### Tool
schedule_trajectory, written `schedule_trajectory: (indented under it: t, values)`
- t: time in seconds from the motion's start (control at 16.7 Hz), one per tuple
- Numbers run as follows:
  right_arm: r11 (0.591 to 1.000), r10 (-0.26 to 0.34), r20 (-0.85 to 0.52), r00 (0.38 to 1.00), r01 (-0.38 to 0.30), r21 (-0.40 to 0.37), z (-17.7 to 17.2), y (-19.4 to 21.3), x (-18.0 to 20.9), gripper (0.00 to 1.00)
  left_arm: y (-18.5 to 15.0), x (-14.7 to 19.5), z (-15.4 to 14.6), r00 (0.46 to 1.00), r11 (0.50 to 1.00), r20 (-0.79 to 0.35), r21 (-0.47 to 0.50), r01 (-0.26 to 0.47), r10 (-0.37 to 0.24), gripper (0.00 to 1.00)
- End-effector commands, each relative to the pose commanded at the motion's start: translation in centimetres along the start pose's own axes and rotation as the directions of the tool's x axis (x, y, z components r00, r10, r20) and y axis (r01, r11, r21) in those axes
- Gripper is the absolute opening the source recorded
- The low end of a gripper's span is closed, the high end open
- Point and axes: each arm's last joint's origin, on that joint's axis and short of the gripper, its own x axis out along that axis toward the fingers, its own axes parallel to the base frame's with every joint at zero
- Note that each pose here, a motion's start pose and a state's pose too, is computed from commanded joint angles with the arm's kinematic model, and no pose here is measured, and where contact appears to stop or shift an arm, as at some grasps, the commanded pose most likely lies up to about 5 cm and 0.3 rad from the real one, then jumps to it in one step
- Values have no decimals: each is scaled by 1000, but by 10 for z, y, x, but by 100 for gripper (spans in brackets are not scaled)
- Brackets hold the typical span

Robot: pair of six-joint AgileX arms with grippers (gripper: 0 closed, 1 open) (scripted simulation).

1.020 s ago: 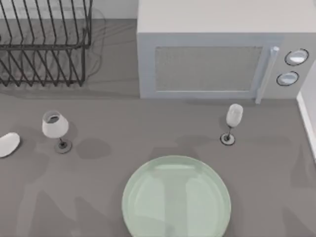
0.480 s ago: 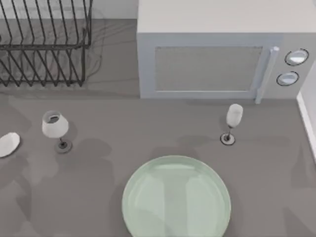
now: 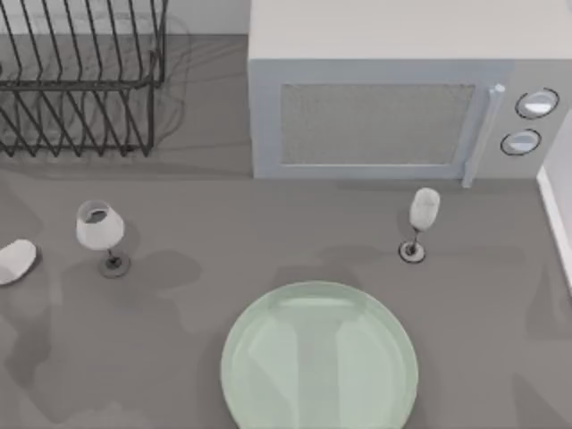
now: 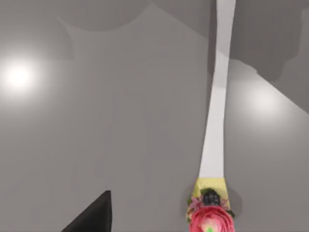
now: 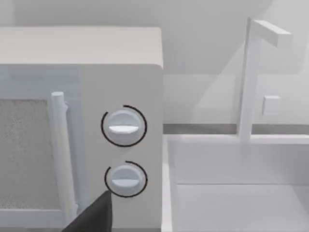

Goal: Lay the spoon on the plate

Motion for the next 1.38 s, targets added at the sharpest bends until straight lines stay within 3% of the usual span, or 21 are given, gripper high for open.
schedule_trajectory:
  t: [0.24,0.72,1.02,1.38]
  values:
    - [1000,0,0,1000,0,0,0,0,0,100,0,11,1,1000,1000,-2,1,3,-3,100]
    - [1000,0,0,1000,0,0,0,0,0,100,1,95,1,1000,1000,2,0,-3,3,100]
    - [1000,0,0,1000,0,0,0,0,0,100,0,100,0,1000,1000,0,0,0,0,100]
    - [1000,0,0,1000,0,0,0,0,0,100,0,100,0,1000,1000,0,0,0,0,55]
